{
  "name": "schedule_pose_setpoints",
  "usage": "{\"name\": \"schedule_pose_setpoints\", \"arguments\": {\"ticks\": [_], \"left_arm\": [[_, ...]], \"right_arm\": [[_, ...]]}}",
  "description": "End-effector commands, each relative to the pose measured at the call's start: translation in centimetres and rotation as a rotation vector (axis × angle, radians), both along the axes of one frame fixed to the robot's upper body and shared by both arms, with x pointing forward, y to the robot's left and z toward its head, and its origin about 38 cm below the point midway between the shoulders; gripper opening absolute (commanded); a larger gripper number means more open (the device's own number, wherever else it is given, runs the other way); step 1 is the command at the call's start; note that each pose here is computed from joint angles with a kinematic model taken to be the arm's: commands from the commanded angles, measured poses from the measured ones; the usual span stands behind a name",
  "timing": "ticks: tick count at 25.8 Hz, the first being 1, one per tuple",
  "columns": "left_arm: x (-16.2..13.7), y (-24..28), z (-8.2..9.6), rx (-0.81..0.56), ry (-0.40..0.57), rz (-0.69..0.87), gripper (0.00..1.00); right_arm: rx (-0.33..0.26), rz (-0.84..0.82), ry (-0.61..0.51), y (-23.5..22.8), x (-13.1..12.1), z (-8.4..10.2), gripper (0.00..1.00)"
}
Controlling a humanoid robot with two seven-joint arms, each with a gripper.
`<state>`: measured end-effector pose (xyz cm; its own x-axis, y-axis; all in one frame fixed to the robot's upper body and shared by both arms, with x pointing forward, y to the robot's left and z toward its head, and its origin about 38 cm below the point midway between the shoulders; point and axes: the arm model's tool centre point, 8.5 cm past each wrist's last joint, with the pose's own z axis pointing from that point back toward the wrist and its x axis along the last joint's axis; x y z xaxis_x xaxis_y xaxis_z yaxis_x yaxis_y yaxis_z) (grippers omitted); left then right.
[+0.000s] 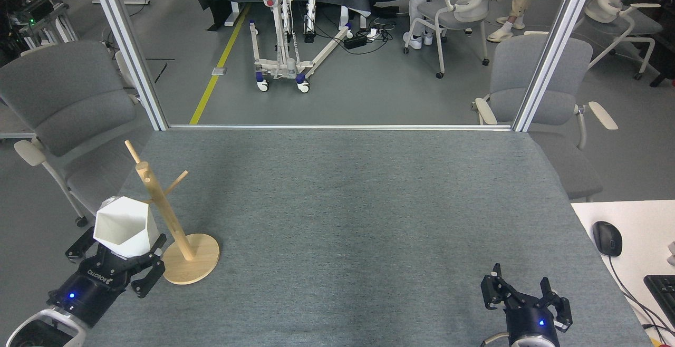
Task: Hang cup on storage rack
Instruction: 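Raise the cup and hook it onto a mug tree peg with left gripper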
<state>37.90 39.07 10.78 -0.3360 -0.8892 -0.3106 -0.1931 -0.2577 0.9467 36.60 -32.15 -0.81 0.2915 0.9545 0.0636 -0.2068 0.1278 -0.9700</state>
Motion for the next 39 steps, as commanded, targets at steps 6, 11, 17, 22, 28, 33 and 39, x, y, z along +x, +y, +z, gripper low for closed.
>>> {"name": "schedule_pose_setpoints", "arguments": {"ticks": [6,11,17,22,28,33,39], "left_arm": [[-1.8,0.2,0.3,0.016,-0.011,-0.009,0.00],[-1.8,0.1,0.2,0.022,0.000,-0.015,0.00],[-1.5,-0.3,-0.1,0.014,0.018,-0.039,0.00],[-0.6,0.0,-0.1,0.009,0.026,-0.027,0.00],[0.0,0.5,-0.1,0.007,0.031,-0.018,0.00],[0.0,0.4,-0.1,0.009,0.034,-0.022,0.00],[0.0,0.4,-0.1,0.011,0.034,-0.024,0.00]], "right_arm": [[0.000,-0.001,0.003,0.0,0.0,0.0,1.00],[-0.001,-0.001,0.003,0.0,-0.1,-0.1,1.00],[-0.001,-0.001,0.001,-0.1,0.0,0.0,1.00],[-0.001,-0.001,0.001,-0.1,0.0,0.0,1.00],[-0.002,-0.002,0.001,-0.2,0.0,0.0,1.00],[-0.002,-0.002,0.001,-0.2,0.0,0.0,1.00],[-0.002,-0.003,0.002,-0.2,0.0,0.0,1.00]]}}
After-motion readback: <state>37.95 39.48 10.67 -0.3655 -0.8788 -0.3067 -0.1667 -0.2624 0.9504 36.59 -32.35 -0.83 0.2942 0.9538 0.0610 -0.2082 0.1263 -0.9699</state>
